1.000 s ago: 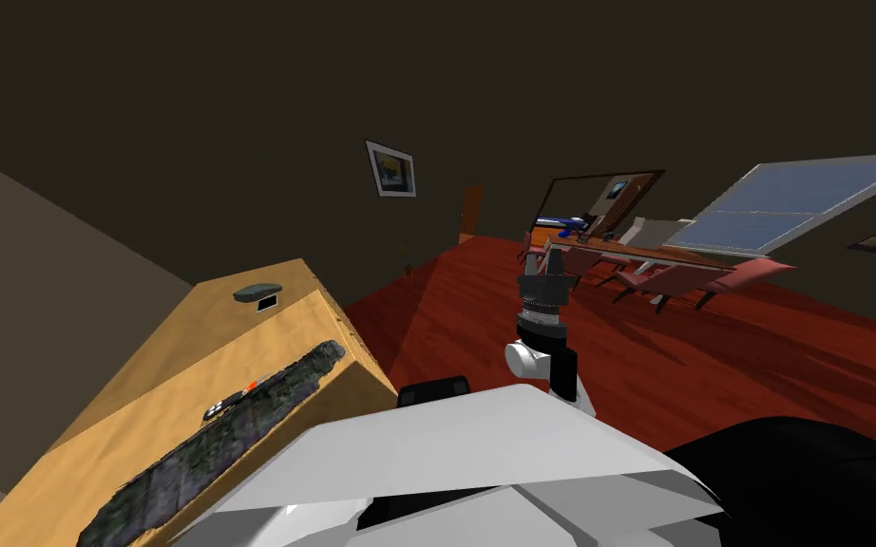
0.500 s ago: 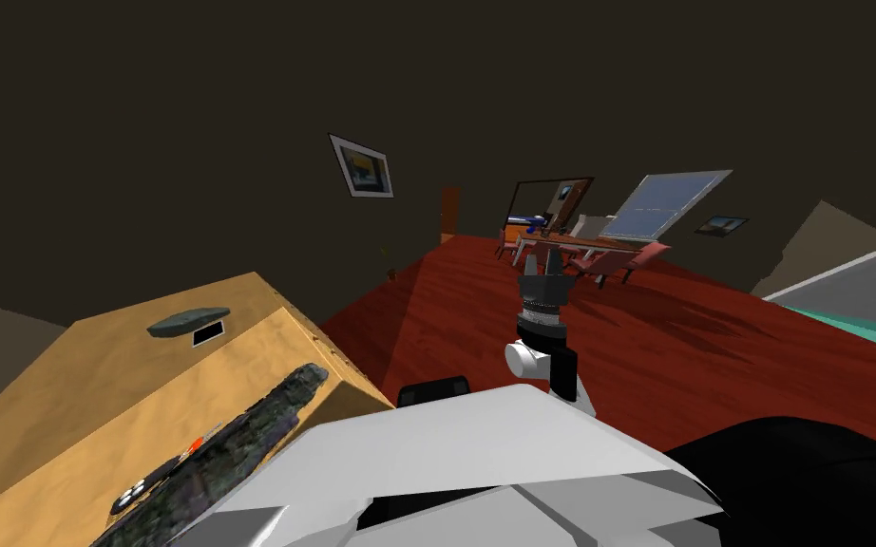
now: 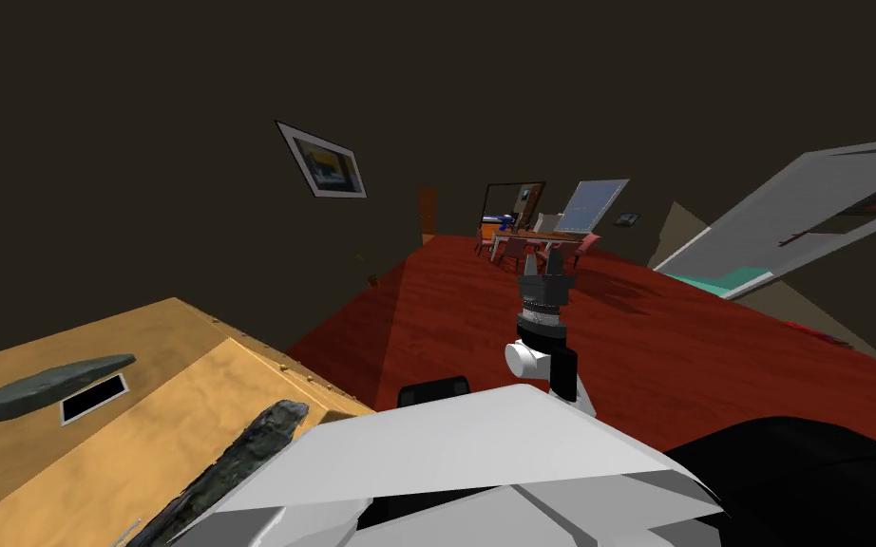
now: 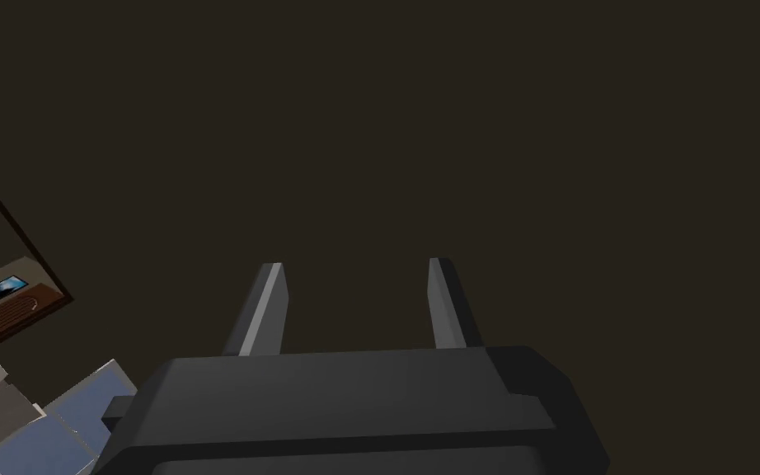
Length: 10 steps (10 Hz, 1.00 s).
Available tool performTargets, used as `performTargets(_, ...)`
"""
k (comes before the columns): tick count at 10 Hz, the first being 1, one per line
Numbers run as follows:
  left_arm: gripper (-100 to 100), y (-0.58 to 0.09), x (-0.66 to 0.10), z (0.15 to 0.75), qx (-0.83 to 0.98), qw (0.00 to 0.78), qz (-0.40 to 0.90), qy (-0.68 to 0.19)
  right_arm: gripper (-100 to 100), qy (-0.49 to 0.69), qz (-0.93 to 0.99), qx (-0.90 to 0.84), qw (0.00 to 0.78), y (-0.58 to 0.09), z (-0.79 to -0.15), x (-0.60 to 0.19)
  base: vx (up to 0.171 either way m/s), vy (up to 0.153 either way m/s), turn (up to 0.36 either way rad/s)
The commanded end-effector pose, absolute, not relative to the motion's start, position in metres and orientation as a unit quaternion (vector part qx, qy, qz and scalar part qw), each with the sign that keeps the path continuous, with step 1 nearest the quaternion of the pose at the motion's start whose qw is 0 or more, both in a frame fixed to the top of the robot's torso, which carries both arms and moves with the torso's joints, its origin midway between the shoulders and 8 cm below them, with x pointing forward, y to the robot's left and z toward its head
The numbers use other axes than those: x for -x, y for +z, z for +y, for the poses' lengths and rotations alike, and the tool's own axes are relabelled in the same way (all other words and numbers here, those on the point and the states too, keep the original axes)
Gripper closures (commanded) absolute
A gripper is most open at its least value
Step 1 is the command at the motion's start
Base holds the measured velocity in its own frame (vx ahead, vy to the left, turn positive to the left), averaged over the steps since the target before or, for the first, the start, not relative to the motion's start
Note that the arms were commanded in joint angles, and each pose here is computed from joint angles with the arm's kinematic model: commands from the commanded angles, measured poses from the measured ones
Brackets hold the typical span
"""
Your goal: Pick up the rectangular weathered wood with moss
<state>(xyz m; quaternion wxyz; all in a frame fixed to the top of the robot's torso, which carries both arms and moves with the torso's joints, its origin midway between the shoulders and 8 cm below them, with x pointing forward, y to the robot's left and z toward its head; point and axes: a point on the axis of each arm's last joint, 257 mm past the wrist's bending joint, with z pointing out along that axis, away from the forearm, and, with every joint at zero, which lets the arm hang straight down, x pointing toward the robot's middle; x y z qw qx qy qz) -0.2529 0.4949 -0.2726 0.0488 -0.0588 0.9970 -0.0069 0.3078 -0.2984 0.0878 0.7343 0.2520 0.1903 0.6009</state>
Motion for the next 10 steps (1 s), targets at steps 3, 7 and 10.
performTargets(3, -100, -0.256, 0.278, 0.505, 0.022, -0.007, 1.000, -0.008, 0, 0.601, 0.190, -0.252, 0.734, 0.088, -0.298, -0.308, 0.049, 0.057, -0.318)
performTargets(7, -100, -0.251, 0.280, 0.511, -0.024, -0.045, 0.998, -0.026, 0, 0.601, 0.190, -0.252, 0.734, 0.088, -0.298, -0.308, 0.059, 0.051, -0.266)
performTargets(10, -100, -0.257, 0.267, 0.504, -0.049, -0.051, 0.996, -0.049, 0, 0.601, 0.190, -0.252, 0.734, 0.088, -0.298, -0.308, 0.046, 0.048, -0.185)
